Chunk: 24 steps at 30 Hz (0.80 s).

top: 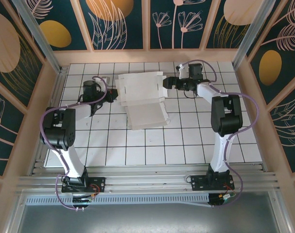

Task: Fold the paper box

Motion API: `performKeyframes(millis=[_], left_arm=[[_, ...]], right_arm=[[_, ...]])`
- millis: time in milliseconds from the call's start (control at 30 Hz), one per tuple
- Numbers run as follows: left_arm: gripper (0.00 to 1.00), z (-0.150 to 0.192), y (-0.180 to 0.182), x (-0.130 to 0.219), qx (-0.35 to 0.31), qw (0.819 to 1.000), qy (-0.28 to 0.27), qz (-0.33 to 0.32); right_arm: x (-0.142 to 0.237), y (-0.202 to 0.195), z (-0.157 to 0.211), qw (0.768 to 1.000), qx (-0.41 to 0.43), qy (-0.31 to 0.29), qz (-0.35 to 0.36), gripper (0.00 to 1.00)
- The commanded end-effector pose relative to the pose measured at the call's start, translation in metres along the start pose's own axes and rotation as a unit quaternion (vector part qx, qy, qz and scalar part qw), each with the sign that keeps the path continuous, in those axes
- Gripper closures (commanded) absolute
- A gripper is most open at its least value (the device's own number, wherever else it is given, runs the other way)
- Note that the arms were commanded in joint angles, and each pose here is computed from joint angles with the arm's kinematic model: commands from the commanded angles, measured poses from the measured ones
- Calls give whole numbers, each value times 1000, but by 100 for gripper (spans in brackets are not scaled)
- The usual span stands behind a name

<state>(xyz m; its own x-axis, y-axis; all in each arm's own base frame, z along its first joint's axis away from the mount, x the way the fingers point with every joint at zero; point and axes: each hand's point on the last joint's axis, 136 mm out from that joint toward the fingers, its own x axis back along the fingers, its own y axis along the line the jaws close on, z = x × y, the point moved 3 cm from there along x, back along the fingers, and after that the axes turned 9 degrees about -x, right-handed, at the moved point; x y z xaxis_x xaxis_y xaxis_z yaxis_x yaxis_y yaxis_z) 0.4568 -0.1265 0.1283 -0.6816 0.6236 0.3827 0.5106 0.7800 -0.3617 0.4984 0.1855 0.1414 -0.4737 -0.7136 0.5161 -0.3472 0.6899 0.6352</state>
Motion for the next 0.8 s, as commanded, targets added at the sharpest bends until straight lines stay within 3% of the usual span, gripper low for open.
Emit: performKeyframes(millis=[0,133,467,500,600,700,767], left_arm=[[100,-25,-10,-6,-84,994,-50,47],[100,-30,-12,-8,-104,991,-67,58],[100,-35,1,-19,-109,991,-66,33],[96,-37,3,-19,-106,992,-67,24],[59,-47,6,-12,-92,993,-79,-6],[45,-62,-2,10,-78,991,-102,-28],[41,-77,-10,30,-61,989,-126,-49]], right_arm=[[-11,2,-14,998,51,-30,-6,11],[-20,-10,-17,996,72,-51,17,29],[-29,0,-32,986,123,-96,55,88],[-27,2,-33,985,126,-100,60,93],[-18,7,-34,980,140,-119,77,100],[-7,14,-34,972,156,-141,104,100],[2,20,-35,965,167,-159,126,100]])
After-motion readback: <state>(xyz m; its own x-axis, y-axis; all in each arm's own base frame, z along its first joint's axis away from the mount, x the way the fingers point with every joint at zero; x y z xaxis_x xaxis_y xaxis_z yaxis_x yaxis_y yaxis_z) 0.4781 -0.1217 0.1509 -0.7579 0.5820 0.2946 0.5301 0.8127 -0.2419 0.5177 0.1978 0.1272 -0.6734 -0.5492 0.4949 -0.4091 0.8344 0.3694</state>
